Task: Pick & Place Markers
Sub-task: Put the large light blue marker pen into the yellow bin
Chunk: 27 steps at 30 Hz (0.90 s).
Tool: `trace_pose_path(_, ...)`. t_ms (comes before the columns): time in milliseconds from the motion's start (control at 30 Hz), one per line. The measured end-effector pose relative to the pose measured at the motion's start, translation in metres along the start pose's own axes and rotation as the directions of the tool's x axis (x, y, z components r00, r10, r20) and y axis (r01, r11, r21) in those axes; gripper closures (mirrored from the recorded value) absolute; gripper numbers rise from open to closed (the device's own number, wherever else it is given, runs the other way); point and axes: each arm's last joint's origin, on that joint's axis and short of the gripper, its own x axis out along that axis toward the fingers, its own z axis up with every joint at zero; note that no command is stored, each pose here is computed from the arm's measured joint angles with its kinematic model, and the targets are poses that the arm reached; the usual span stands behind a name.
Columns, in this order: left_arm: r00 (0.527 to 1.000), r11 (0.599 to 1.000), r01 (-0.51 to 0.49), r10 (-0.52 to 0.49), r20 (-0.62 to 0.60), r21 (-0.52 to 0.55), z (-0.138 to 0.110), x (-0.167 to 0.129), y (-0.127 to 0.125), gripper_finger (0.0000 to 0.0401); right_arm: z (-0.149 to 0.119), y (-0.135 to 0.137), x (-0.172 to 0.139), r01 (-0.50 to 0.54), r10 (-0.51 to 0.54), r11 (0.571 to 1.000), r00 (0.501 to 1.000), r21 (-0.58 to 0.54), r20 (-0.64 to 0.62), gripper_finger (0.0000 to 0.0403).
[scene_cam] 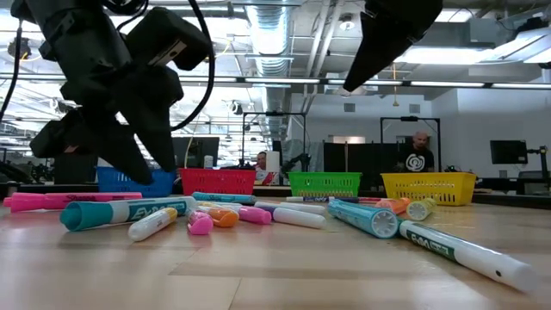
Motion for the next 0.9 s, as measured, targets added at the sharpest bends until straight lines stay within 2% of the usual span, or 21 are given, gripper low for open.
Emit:
trace_pose_path(633, 0.997, 0.999, -0.034, 0.035, -0.064, 0.014, -0.006, 0.016, 0.004, 0.0274, 0.001, 0.0, 0.0, -0.004, 0.004, 1.0, 1.0, 0.007, 0.009, 0.028)
trace_pose_path(900, 0.989, 0.997, -0.081, 0.083, -0.122, 0.018, -0.012, 0.034, 0.01, 0.0274, 0.001, 0.001, 0.0, -0.005, 0.005, 1.0, 1.0, 0.009, 0.012, 0.028)
